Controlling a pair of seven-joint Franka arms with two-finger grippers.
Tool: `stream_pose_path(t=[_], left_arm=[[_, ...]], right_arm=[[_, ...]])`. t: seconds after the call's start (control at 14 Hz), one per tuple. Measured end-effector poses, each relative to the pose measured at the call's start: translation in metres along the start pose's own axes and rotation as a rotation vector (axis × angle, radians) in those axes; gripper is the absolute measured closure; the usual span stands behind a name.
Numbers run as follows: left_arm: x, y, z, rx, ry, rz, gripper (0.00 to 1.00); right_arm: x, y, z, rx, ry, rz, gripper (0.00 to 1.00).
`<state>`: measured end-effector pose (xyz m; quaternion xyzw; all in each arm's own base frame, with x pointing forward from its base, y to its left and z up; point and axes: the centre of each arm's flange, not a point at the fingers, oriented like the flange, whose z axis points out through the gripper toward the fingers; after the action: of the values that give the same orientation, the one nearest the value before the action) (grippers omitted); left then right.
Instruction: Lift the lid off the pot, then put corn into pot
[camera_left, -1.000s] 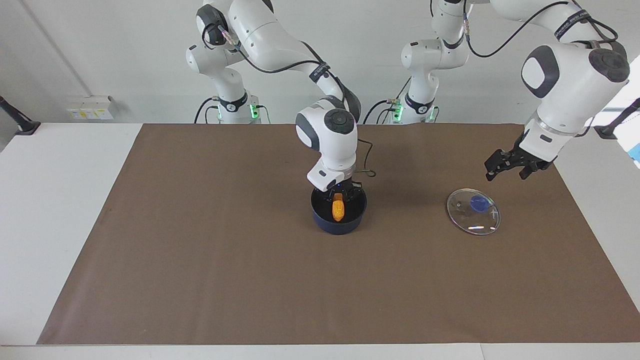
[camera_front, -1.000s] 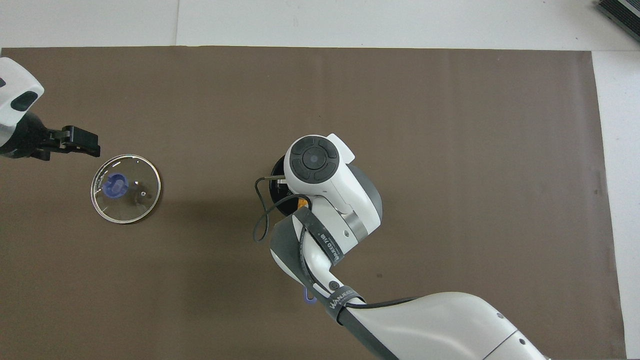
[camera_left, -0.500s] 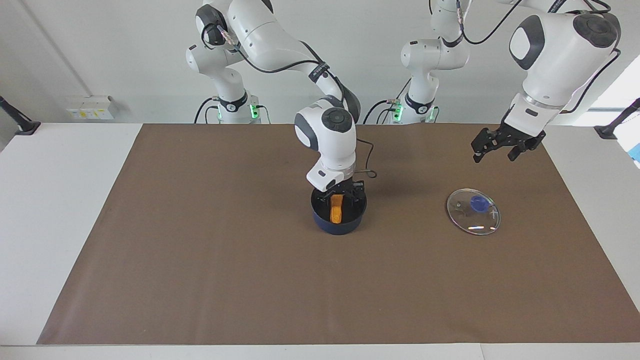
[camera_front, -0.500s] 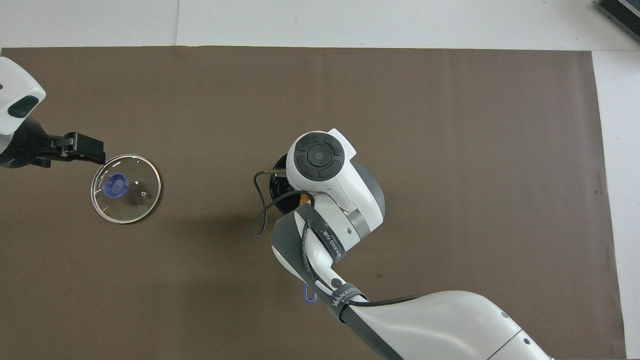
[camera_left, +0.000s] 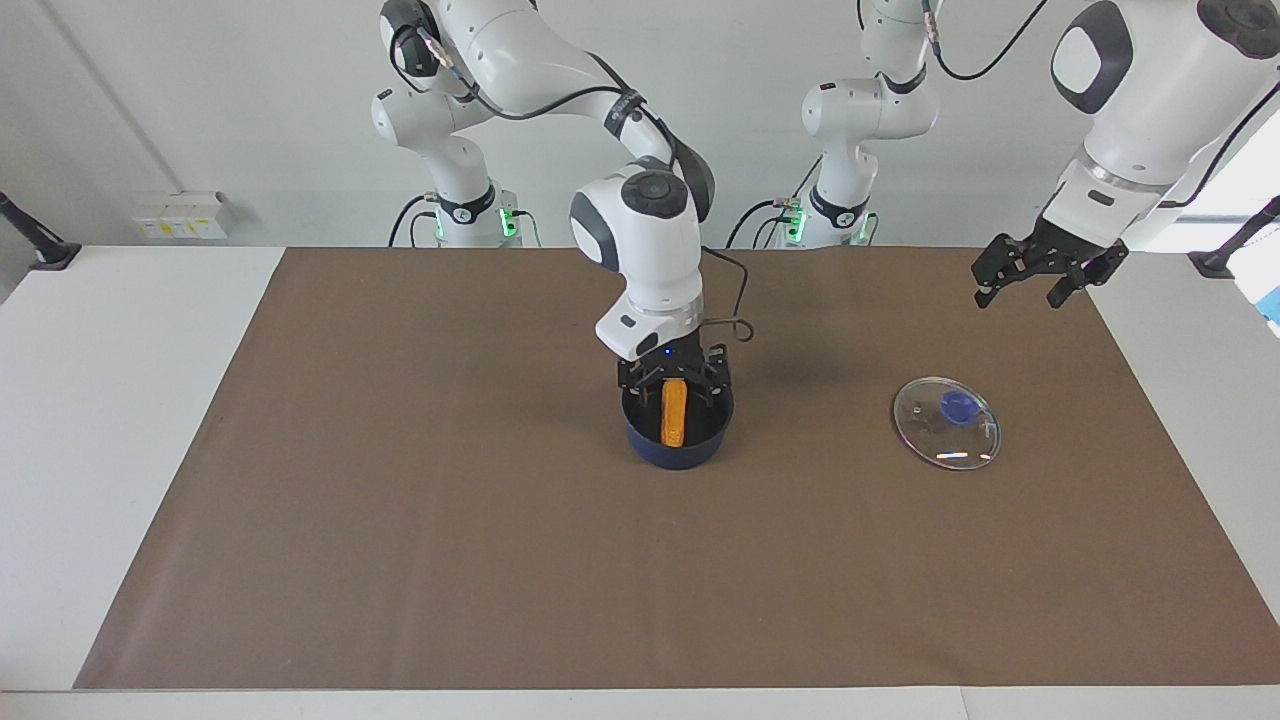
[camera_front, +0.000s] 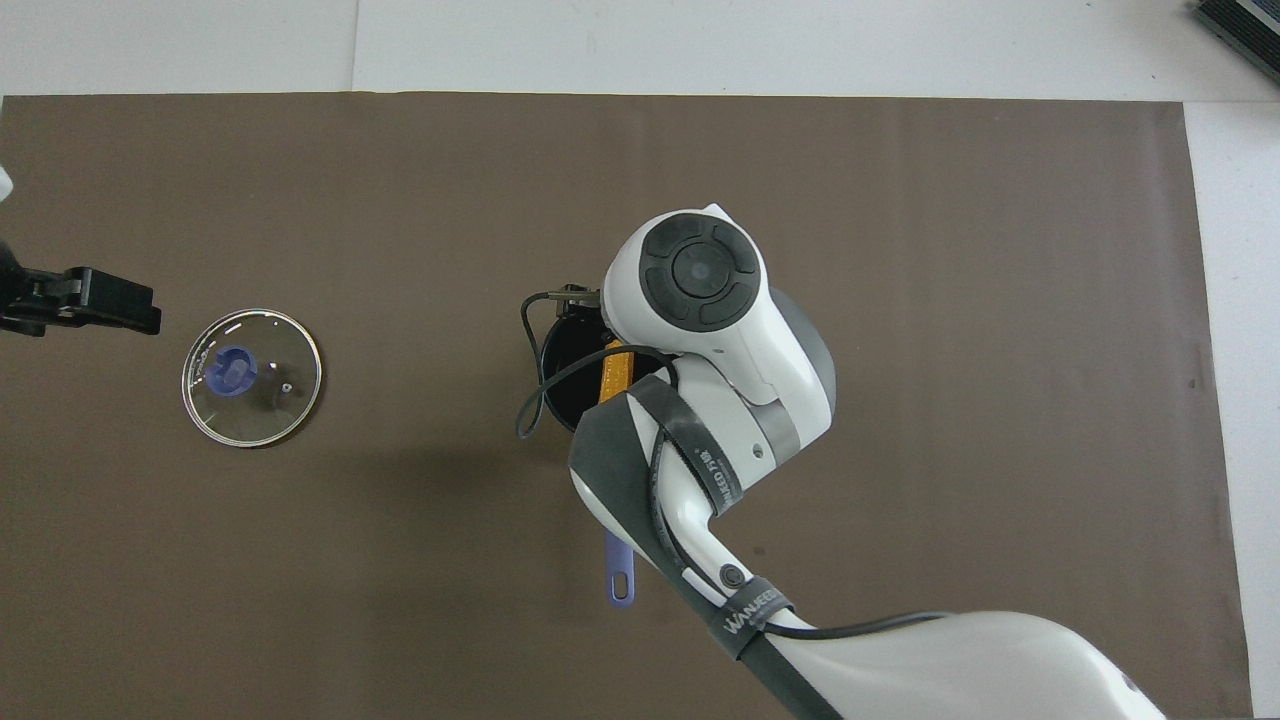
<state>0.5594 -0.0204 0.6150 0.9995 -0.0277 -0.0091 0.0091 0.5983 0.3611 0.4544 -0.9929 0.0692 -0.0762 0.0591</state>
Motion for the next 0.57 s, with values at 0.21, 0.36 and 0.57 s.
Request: stream_pose_path(t=[0.21, 0.36, 0.57], left_arm=[[-0.005, 0.000, -0.006, 0.000, -0.018, 0.001, 0.00], [-0.006, 0.000, -0.006, -0.001, -0.020, 0.000, 0.00], [-0.006, 0.000, -0.006, -0.001, -0.020, 0.005, 0.00]], right_arm=[[0.023, 0.047, -0.059, -0.007, 0.020, 0.014, 0.00], [0.031, 0.073, -0.086, -0.016, 0.024, 0.015, 0.00], [0.043, 0.120, -0.126, -0.037, 0.024, -0.006, 0.00]])
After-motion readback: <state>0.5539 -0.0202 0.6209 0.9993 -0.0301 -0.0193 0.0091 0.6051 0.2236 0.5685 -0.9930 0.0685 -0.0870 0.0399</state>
